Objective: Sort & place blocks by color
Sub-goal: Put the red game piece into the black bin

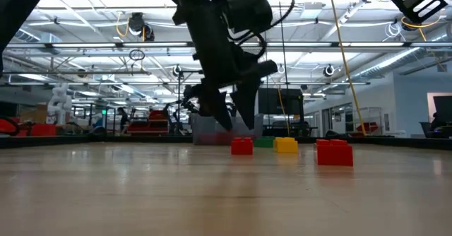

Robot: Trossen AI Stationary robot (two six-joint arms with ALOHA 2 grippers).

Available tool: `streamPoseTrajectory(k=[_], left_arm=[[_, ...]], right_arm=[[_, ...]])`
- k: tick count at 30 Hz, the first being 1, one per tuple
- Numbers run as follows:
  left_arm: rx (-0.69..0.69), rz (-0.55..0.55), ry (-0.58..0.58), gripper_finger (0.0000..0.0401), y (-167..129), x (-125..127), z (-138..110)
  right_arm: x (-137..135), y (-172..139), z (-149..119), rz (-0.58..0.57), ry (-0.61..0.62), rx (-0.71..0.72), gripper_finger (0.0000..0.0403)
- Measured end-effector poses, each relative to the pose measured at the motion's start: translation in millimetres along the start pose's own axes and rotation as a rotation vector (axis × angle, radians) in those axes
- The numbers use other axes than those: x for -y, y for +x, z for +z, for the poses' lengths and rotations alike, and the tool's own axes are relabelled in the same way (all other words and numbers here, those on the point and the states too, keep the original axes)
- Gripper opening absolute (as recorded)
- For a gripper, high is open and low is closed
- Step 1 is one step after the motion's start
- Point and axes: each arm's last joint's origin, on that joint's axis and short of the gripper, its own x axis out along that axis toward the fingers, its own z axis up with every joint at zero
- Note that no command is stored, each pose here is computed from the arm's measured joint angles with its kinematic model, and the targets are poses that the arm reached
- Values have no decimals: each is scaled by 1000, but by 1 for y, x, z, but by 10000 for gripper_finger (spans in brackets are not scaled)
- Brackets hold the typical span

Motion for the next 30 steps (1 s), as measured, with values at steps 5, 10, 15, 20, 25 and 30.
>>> streamPoseTrajectory(k=[5,10,15,20,25,30], left_arm=[[0,-40,-13,243,11,9,-4],[-29,-16,-24,243,19,10,-10],[-84,26,-25,243,29,6,-17],[-108,57,4,243,39,4,-20],[-125,65,76,240,41,3,-22],[-114,45,160,171,29,2,-18]], right_arm=[[1,0,-2,-8,-16,-18,192],[2,0,-4,-14,-18,-38,192],[2,0,-5,-22,-32,-56,192],[2,0,-5,-21,-33,-53,192],[2,0,-5,-21,-34,-52,192],[3,0,-5,-58,-79,-36,192]])
